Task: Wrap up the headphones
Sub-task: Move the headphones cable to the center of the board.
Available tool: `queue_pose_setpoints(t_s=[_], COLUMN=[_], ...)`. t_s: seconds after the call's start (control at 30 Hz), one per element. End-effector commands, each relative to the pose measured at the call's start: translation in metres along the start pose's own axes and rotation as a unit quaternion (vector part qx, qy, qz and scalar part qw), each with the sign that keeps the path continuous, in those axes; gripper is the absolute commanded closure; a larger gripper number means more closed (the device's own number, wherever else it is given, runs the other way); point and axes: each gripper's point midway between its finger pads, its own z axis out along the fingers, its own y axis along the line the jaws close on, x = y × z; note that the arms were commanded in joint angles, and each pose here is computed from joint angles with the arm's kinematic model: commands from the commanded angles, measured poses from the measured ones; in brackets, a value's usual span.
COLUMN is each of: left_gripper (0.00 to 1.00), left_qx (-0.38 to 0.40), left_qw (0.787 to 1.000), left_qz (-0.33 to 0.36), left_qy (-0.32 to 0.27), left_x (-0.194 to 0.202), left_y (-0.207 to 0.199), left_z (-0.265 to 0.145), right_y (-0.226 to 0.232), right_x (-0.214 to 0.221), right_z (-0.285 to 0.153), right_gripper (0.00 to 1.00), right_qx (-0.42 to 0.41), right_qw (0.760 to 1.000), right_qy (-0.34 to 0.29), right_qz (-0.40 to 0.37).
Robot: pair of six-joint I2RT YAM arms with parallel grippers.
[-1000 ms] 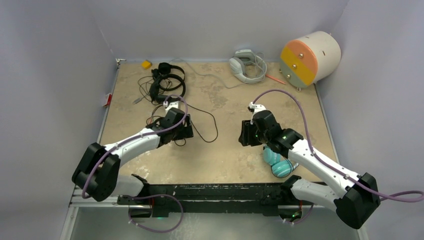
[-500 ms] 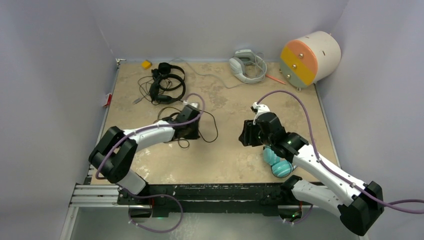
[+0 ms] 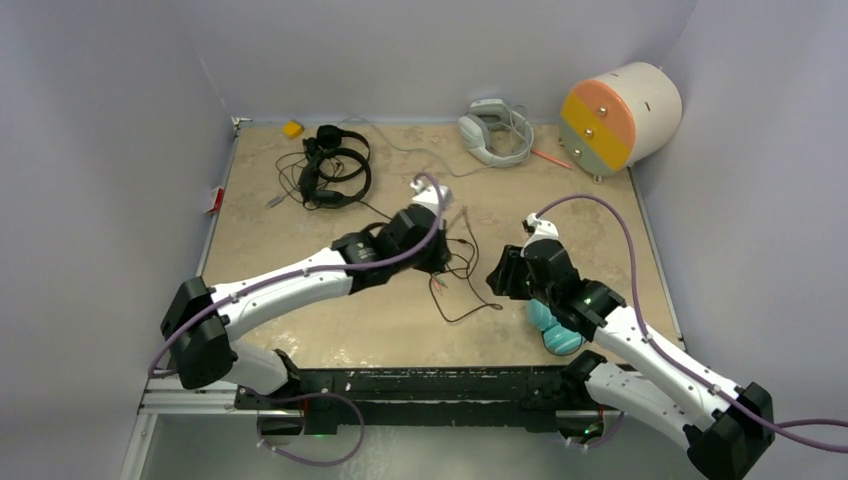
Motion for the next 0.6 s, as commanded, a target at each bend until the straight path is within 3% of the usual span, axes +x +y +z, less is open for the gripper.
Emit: queue_pose_setpoints(t_s=[0.0, 0.07, 0.23, 0.27, 0.43, 0.57], left_gripper=[0.99, 0.91, 0.24, 0.18, 0.11, 0.10], left_qx=[-0.064, -0.069, -0.111, -0.120, -0.142, -0.204], left_qw=[0.997, 0.996, 0.991, 0.989, 0.978, 0.956], left_qz=[-0.037, -0.032, -0.061, -0.077, -0.137, -0.170], left_qy=[-0.033, -0.045, -0.030, -0.033, -0.075, -0.122], left_x=[-0.018, -0.024, -0.031, -0.035, -0.069, -0.115], left_y=[0.061, 0.065, 0.097, 0.106, 0.157, 0.207], left_z=[-0.014, -0.022, -0.030, -0.031, -0.042, -0.047], right_y=[0.014, 0.020, 0.026, 0.027, 0.031, 0.035], right_x=[-0.003, -0.003, -0.006, -0.007, -0.011, -0.015], right_z=[0.007, 0.011, 0.015, 0.015, 0.014, 0.013], right_gripper=[0.51, 0.51, 0.50, 0.50, 0.50, 0.49], right_qx=[-0.026, -0.036, -0.041, -0.043, -0.050, -0.055], right_qw=[1.000, 0.999, 0.998, 0.998, 0.998, 0.997], right_qy=[0.007, 0.016, 0.023, 0.022, 0.019, 0.017], right_qz=[-0.014, -0.023, -0.032, -0.034, -0.040, -0.044])
